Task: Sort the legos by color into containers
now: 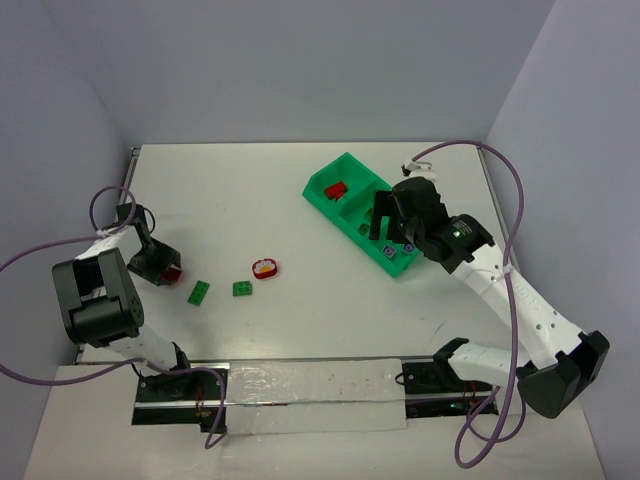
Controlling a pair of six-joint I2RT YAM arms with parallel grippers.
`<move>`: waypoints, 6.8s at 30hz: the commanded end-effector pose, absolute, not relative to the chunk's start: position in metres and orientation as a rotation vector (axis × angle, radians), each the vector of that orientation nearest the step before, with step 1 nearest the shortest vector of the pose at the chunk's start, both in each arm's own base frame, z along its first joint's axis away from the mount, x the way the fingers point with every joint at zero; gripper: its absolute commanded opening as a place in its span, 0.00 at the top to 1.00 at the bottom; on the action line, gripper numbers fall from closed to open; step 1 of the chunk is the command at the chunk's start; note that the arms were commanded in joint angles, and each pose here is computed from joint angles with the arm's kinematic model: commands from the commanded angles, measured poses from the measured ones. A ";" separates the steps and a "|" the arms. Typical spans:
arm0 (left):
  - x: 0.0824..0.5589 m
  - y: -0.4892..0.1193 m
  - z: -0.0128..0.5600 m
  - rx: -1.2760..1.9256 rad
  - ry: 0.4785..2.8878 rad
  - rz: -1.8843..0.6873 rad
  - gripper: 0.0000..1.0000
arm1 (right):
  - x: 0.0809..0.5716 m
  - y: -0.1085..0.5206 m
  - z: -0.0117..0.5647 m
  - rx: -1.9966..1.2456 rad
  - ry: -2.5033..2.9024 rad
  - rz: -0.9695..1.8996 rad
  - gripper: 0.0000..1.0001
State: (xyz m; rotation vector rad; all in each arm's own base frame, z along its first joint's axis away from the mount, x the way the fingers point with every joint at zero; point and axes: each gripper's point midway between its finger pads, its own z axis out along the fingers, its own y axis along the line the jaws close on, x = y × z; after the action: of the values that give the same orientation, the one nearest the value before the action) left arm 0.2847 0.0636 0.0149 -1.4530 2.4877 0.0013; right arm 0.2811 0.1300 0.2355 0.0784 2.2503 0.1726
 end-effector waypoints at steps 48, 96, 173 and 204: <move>0.523 -0.403 0.177 0.022 2.257 -0.949 0.17 | 0.269 0.102 0.260 0.192 2.195 0.108 0.05; 0.306 -0.189 0.051 -0.094 2.750 -0.083 0.01 | 0.281 0.125 0.248 0.109 2.218 0.179 0.05; 0.535 -0.390 0.217 -0.030 2.132 -0.812 0.01 | 0.270 0.112 0.245 0.160 2.242 0.126 0.05; 0.233 -0.140 0.085 -0.845 2.634 -0.012 0.01 | 0.273 0.131 0.236 0.101 2.230 0.225 0.05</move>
State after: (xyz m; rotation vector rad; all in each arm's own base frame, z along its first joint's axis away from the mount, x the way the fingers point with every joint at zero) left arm 0.2496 -0.1378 0.0938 -0.5521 2.6304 -0.0074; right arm 0.2686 0.1291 0.2259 0.1000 2.2795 0.2037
